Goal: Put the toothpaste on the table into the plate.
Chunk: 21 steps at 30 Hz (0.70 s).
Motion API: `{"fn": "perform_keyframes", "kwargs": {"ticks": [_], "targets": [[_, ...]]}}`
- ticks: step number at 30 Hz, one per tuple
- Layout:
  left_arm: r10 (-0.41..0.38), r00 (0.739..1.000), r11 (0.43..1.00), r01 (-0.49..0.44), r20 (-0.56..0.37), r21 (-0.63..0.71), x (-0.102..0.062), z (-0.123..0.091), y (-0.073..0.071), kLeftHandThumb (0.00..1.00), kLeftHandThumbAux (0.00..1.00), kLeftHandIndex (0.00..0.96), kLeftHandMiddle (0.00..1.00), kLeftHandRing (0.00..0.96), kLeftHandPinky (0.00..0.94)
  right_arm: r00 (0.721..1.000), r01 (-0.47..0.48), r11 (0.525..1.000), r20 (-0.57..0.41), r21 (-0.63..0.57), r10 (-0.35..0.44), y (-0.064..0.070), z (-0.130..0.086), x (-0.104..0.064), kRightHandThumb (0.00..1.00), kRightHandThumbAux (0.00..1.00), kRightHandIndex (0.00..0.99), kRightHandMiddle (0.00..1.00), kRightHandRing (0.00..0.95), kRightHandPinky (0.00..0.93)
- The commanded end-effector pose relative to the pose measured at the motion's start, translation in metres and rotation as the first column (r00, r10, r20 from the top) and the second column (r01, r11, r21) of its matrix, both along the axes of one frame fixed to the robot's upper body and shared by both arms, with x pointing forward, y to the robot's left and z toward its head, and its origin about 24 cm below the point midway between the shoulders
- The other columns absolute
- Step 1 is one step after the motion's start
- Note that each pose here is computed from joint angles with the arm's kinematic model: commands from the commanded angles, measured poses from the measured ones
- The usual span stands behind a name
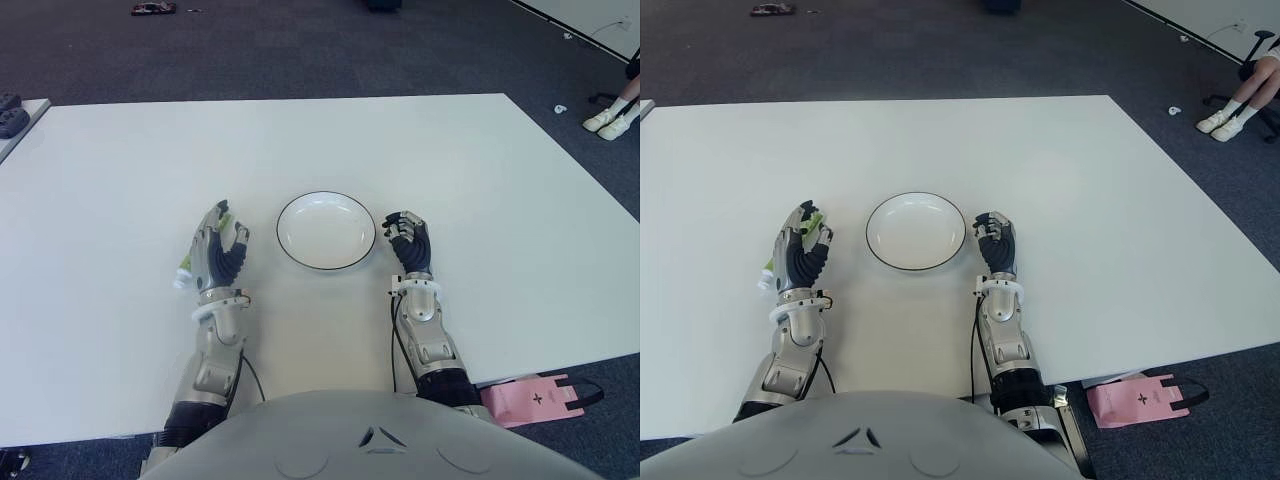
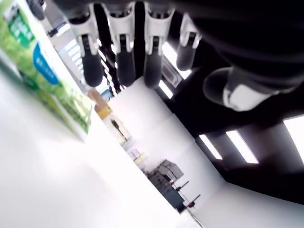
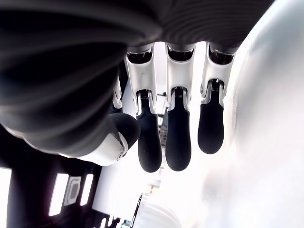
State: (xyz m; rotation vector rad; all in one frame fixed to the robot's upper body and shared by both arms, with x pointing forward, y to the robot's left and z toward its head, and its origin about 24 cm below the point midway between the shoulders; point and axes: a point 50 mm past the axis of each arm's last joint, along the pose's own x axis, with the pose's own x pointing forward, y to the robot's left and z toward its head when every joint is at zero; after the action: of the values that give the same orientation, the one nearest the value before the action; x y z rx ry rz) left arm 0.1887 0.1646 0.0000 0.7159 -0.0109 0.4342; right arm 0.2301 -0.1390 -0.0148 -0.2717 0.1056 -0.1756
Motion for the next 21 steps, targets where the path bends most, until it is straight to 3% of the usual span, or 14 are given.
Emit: {"fn": "perform_keyframes", "kwargs": {"ticks": [1,21], "targets": [[0.055,0.998,0.996,-0.057,0.030,0.073,-0.001,0.002,0.003,0.629,0.320,0.124,0.184,0.165,0.223,0.987,0.018,1.000,-0.159,-0.009,-0.019,-0.001,-0.028,-0.017,0.706,0.731,0.428,0.511,0.523,0.528],[0.157,0.982,0.957,-0.178,0.109,0.229,0.000,0.007,0.016,0.574,0.233,0.041,0.082,0.063,0.119,0.990,0.015,1.000,-0.141,-0.001,-0.015,0.001,-0.027,-0.017,0.707,0.731,0.431,0.510,0.531,0.540]]}}
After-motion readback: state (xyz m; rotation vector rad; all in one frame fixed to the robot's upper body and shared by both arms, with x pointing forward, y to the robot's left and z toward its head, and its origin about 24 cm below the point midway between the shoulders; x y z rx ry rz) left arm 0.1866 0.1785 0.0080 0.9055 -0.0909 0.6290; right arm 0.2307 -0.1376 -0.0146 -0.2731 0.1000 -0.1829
